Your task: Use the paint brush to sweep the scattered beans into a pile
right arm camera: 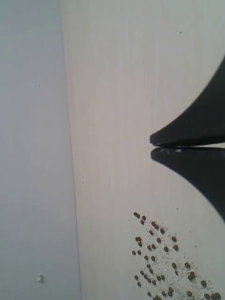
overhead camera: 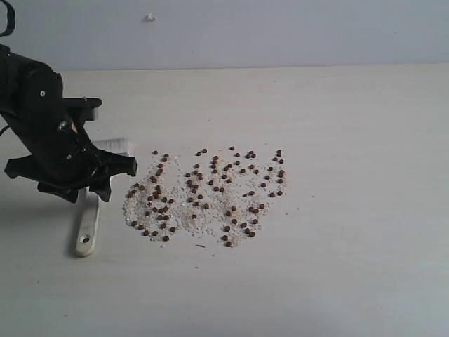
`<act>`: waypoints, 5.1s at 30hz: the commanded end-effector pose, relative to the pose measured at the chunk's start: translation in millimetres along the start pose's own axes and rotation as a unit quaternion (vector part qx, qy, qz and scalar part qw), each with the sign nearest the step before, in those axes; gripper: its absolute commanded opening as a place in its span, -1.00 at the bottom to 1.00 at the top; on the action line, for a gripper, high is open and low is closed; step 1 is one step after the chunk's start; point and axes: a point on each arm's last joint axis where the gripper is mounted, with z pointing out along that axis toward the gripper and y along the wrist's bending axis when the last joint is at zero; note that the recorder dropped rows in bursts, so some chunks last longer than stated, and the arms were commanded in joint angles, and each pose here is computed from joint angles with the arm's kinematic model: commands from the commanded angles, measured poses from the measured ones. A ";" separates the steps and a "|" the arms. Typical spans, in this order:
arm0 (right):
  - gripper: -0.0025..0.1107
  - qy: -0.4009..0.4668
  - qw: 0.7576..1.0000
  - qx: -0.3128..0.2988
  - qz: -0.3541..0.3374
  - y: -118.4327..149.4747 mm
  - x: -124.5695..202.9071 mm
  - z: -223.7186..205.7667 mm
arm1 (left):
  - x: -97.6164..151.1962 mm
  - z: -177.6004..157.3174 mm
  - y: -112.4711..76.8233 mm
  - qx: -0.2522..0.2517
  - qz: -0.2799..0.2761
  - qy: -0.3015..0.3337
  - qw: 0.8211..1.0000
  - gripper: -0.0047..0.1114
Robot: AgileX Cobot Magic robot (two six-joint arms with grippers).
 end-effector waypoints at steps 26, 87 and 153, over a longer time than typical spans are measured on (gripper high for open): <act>-0.96 -0.005 1.000 0.000 -0.001 -0.1 0.7 0.0 | 18.9 40.1 7.7 -0.014 0.005 0.081 0.997 -0.29; -0.96 -0.292 0.923 -0.219 0.123 30.2 -52.4 -24.1 | -86.9 -118.7 -8.3 -0.048 0.178 -0.108 0.977 -0.92; 0.13 -0.039 0.868 -0.451 -0.202 261.8 -20.9 300.6 | -79.1 -146.4 -30.9 0.081 0.184 -0.045 0.979 -0.92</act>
